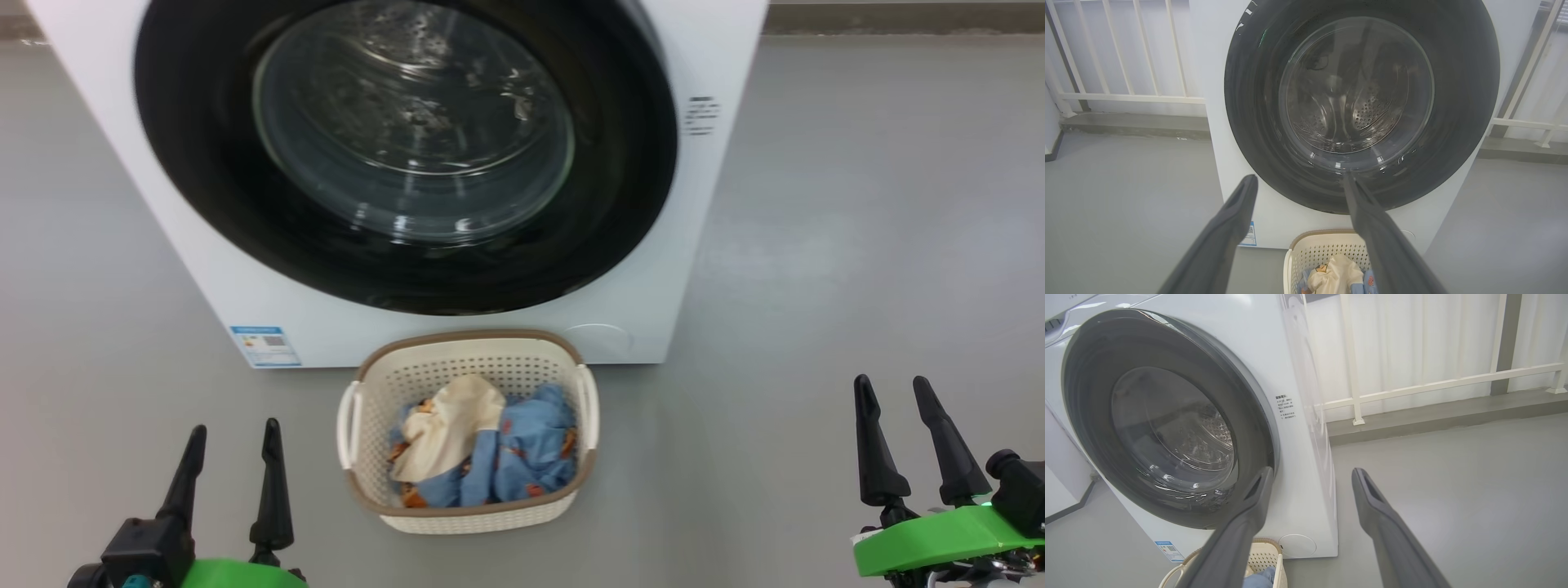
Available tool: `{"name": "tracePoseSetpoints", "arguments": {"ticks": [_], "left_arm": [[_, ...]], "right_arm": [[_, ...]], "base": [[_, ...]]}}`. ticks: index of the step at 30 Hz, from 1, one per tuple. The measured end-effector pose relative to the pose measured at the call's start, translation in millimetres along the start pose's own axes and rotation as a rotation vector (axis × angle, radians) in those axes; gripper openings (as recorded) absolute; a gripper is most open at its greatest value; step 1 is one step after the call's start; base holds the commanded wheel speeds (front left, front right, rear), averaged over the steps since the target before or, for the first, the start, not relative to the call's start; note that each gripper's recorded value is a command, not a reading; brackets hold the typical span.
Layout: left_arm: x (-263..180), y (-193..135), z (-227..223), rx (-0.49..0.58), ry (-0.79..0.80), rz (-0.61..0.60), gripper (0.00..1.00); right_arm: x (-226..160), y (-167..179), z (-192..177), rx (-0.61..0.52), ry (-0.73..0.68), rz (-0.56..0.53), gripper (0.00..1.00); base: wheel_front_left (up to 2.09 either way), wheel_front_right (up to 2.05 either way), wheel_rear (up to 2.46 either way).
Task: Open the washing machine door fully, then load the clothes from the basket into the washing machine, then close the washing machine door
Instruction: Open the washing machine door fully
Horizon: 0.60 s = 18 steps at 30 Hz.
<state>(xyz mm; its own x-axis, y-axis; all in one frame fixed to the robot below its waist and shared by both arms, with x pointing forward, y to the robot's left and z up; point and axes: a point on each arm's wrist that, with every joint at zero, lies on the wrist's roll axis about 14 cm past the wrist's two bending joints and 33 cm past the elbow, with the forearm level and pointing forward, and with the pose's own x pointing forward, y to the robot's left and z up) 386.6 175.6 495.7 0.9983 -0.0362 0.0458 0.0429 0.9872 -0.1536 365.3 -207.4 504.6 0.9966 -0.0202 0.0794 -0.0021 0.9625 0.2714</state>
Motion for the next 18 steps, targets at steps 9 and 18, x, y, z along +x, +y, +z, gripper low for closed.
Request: {"name": "tracePoseSetpoints", "arguments": {"ticks": [9,18], "left_arm": [[1.0,-1.3,5.2,-0.037,-0.019,0.001,1.00],[-0.2,-3.1,7.8,-0.041,-0.026,-0.004,1.00]], "right_arm": [[0.3,-1.3,0.2,-0.005,0.001,0.000,1.00],[0.4,-0.5,2.6,-0.009,-0.005,0.006,1.00]], "base": [[1.06,1.04,-2.10],[0.42,0.42,-0.85]]}}
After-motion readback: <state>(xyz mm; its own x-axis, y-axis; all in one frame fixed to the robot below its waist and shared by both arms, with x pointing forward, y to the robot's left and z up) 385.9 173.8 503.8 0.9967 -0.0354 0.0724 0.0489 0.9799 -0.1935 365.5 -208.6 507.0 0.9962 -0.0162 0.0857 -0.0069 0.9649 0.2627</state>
